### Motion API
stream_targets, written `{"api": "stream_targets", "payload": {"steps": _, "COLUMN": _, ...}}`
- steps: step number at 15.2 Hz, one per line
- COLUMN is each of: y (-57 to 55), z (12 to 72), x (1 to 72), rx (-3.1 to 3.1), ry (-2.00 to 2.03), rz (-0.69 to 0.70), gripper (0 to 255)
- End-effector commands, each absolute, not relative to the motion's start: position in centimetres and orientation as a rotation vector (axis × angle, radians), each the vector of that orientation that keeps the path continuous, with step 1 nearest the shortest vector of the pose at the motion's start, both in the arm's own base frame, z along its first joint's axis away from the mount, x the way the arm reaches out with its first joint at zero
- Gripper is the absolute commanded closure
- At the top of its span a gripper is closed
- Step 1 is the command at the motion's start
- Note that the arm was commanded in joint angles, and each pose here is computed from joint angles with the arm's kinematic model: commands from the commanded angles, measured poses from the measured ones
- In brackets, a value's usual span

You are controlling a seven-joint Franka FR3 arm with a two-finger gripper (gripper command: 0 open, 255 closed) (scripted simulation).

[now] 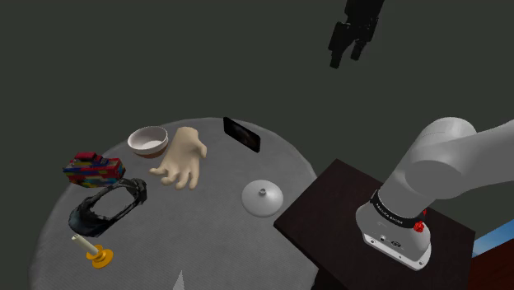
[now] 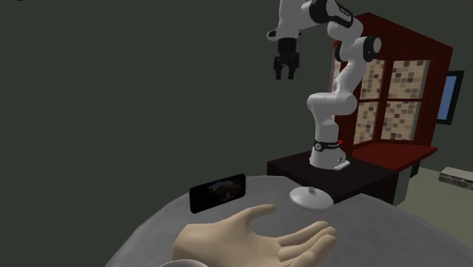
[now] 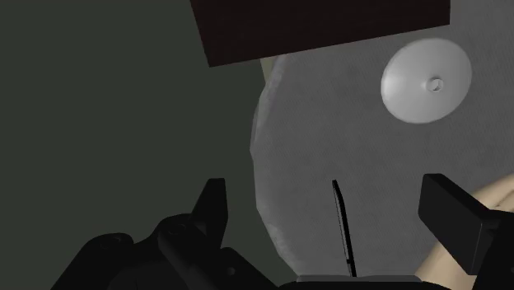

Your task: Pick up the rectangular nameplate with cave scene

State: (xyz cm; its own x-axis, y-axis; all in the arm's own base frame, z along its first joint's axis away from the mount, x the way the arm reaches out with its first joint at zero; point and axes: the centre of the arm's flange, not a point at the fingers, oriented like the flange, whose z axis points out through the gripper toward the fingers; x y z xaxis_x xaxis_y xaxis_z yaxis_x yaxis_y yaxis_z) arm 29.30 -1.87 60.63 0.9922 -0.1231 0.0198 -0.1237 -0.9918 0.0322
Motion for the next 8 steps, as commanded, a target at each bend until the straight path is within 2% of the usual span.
{"api": "stream_targets", "payload": {"steps": 1, "y": -1.9, "z": 60.6, "x": 29.3, "rx": 3.102, "ry": -0.192, "rz": 0.028, "gripper": 0}}
{"api": "stream_targets", "payload": {"steps": 8, "y": -1.2, "z": 54.0, "x": 35.7, "rx": 3.107, "ry": -0.140, "rz": 0.027, "gripper": 0}}
